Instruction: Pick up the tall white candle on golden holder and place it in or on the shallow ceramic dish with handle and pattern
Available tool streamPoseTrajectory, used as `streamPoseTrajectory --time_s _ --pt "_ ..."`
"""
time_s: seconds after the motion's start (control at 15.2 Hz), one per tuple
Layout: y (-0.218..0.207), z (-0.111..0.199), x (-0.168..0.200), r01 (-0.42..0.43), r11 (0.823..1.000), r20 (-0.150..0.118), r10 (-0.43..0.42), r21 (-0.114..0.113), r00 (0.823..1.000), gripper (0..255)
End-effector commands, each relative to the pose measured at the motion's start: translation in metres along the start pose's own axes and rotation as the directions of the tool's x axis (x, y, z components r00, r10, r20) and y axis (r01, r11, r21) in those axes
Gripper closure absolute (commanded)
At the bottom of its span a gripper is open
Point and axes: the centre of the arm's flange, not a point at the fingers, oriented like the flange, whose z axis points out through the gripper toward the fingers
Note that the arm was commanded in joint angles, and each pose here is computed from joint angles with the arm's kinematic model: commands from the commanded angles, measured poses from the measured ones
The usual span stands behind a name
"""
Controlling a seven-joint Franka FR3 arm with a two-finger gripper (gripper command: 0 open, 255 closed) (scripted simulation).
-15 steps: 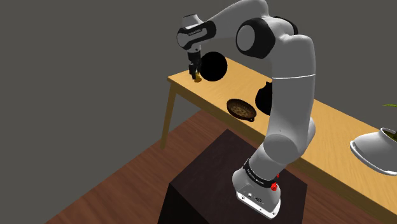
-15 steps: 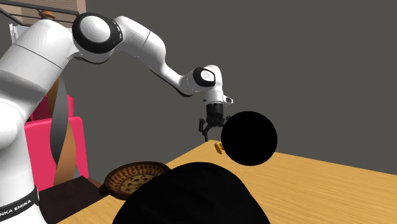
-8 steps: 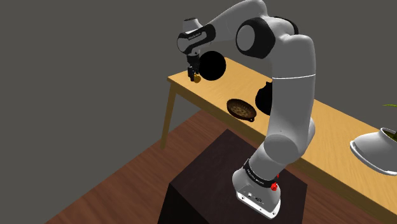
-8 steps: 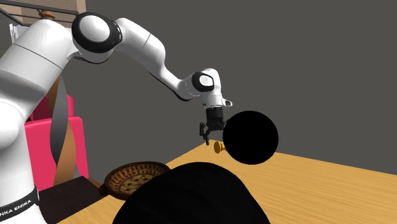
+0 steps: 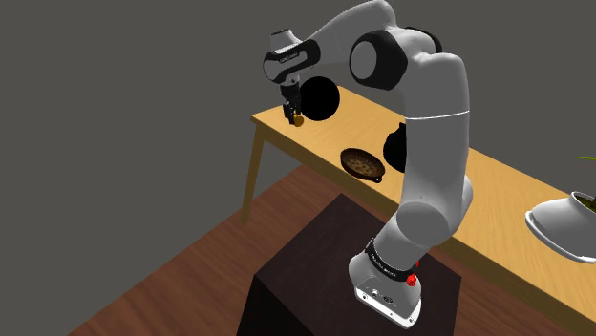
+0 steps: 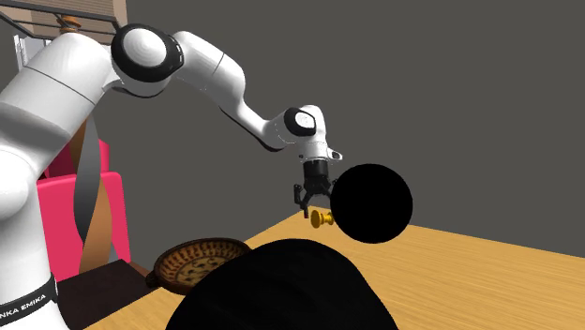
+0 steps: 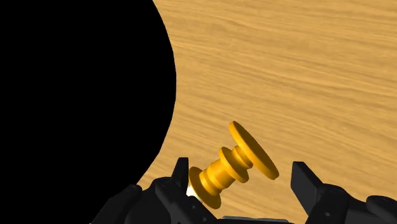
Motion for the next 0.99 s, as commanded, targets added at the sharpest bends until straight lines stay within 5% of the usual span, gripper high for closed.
streamPoseTrajectory --time_s 0.0,0.2,0.92 --pt "-0.015 0.021 0.004 -0.009 0.996 0.041 0.006 0.09 0.999 255" --pt "-0.011 0.03 0.003 -0.011 0.996 0.04 0.008 0.089 0.999 255" --pt "0.007 -0.029 -0.034 -0.011 0.996 0.039 0.007 0.093 0.999 255"
